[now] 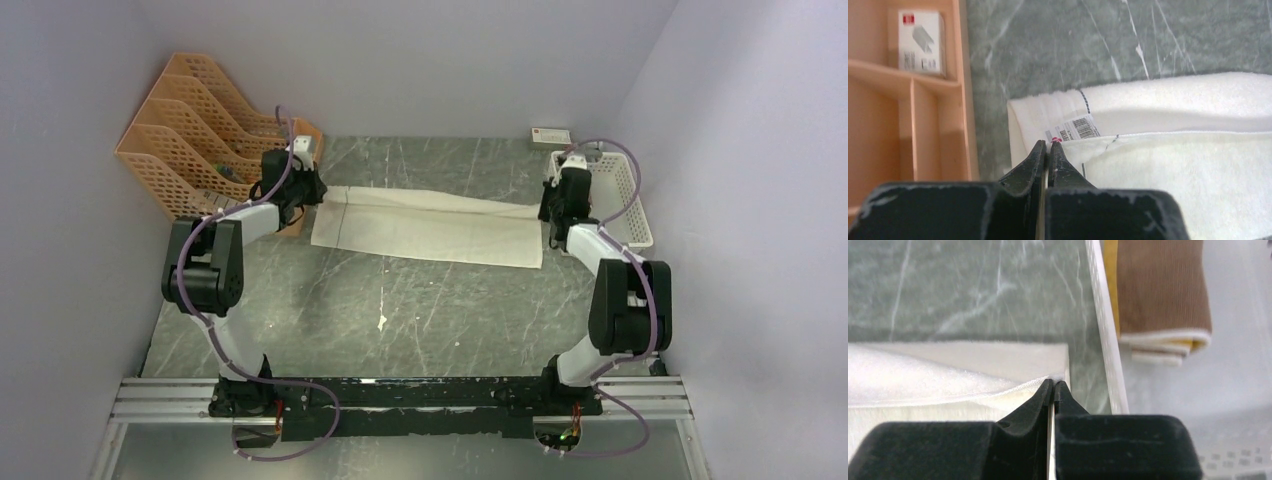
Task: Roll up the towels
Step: Fold the towel at the center of the board.
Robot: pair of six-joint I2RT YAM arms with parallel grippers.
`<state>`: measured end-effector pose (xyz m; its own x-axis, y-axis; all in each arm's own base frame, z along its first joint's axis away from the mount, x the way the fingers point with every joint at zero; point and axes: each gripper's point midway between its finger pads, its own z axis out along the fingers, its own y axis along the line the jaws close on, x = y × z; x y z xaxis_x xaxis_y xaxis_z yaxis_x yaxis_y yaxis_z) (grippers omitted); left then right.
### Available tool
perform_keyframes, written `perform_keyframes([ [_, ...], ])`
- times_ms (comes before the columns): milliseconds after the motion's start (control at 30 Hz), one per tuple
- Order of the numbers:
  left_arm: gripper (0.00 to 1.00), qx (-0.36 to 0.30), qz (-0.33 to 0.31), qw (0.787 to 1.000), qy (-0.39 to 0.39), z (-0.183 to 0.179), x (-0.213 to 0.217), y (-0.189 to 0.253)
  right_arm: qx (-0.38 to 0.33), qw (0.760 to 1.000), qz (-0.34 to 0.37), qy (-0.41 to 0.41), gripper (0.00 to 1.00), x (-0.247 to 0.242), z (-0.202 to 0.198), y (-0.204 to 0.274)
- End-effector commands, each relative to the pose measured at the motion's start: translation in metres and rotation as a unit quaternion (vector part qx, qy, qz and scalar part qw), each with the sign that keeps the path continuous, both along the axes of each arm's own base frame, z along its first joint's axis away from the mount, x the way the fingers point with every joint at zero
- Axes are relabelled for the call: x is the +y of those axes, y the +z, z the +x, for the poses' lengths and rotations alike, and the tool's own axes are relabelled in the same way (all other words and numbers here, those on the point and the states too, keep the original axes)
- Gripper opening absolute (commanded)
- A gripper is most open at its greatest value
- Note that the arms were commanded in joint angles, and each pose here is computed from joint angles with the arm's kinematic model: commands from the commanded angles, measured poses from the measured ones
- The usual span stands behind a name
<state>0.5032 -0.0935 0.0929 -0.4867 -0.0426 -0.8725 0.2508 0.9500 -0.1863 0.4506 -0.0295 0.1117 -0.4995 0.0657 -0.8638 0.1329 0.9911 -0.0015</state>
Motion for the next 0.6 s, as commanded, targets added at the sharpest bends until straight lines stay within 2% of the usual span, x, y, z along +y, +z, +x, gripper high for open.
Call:
perform_keyframes([
  [0,0.07,-0.030,-0.005,1.000,0.009,-0.011,-0.002,0.019,-0.010,1.000,0.024,-0.015,0.00,0.004,-0.028,0.006],
  [200,0.07,0.004,0.002,1.000,0.024,-0.031,0.003,0.003,0.017,0.999,0.026,-0.019,0.00,0.006,-0.057,-0.006],
  [567,0.07,0.049,0.012,0.998,0.044,-0.061,0.011,-0.017,0.081,0.993,-0.009,-0.086,0.00,-0.017,-0.087,-0.036],
])
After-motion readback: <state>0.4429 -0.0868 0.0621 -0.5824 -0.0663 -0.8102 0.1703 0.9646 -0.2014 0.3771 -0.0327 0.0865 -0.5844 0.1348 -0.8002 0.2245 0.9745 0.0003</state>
